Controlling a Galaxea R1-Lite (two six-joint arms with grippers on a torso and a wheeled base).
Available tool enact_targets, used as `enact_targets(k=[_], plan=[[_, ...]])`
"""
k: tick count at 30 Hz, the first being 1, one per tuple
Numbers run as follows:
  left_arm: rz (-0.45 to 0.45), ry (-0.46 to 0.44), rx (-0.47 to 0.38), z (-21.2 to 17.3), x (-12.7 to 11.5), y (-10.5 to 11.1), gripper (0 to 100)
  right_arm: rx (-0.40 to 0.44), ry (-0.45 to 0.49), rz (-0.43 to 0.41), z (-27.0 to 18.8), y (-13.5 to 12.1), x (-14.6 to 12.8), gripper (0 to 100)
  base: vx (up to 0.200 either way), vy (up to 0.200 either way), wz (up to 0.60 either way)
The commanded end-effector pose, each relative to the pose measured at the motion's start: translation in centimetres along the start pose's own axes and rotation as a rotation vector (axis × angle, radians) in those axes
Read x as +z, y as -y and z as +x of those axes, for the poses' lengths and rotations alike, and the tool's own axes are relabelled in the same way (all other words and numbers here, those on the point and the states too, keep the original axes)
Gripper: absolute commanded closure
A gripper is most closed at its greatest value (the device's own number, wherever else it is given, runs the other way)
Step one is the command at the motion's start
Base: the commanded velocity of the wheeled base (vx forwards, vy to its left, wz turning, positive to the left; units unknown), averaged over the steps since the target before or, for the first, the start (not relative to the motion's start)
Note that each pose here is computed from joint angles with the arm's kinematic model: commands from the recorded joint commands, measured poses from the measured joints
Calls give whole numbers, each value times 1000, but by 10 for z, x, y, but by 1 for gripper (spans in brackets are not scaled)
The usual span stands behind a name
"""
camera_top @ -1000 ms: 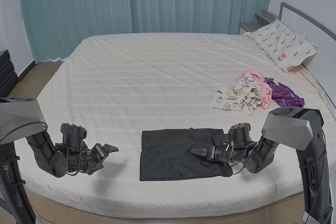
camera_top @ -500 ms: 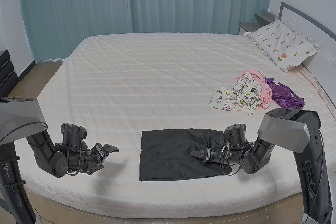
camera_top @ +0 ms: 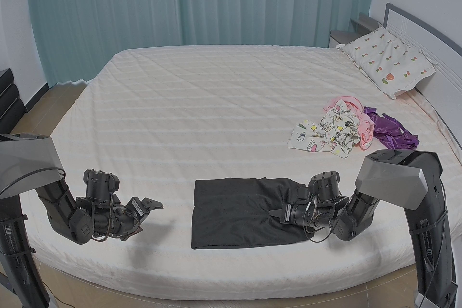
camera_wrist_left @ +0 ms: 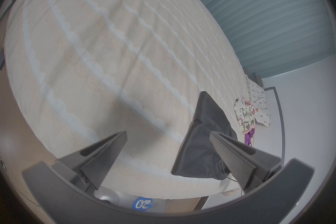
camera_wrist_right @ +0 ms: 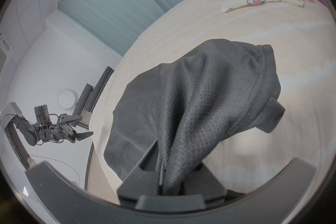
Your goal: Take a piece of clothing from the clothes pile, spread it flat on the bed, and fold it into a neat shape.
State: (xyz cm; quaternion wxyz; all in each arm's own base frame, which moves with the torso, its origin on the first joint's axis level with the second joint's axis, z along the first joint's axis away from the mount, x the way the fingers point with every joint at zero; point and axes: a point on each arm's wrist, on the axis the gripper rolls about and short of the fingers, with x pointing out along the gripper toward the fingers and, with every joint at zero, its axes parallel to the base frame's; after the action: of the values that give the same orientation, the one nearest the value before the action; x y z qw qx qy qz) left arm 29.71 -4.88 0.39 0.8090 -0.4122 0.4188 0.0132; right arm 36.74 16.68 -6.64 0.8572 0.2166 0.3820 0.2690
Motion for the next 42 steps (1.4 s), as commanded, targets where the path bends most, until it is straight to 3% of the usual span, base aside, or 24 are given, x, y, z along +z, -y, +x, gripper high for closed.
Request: enact_targets(k=[1,9,42], plan=[[-1,1,1,0,0,0,0,1,4,4,-7,-3,2,100,0,0,0],[0,1,-1,0,0,0,0,-26,14,57,-28,7,1,100,0,-175,0],[0,2,0,0,0,0,0,-26,40,109,-60,27,7,100,0,-200,0]])
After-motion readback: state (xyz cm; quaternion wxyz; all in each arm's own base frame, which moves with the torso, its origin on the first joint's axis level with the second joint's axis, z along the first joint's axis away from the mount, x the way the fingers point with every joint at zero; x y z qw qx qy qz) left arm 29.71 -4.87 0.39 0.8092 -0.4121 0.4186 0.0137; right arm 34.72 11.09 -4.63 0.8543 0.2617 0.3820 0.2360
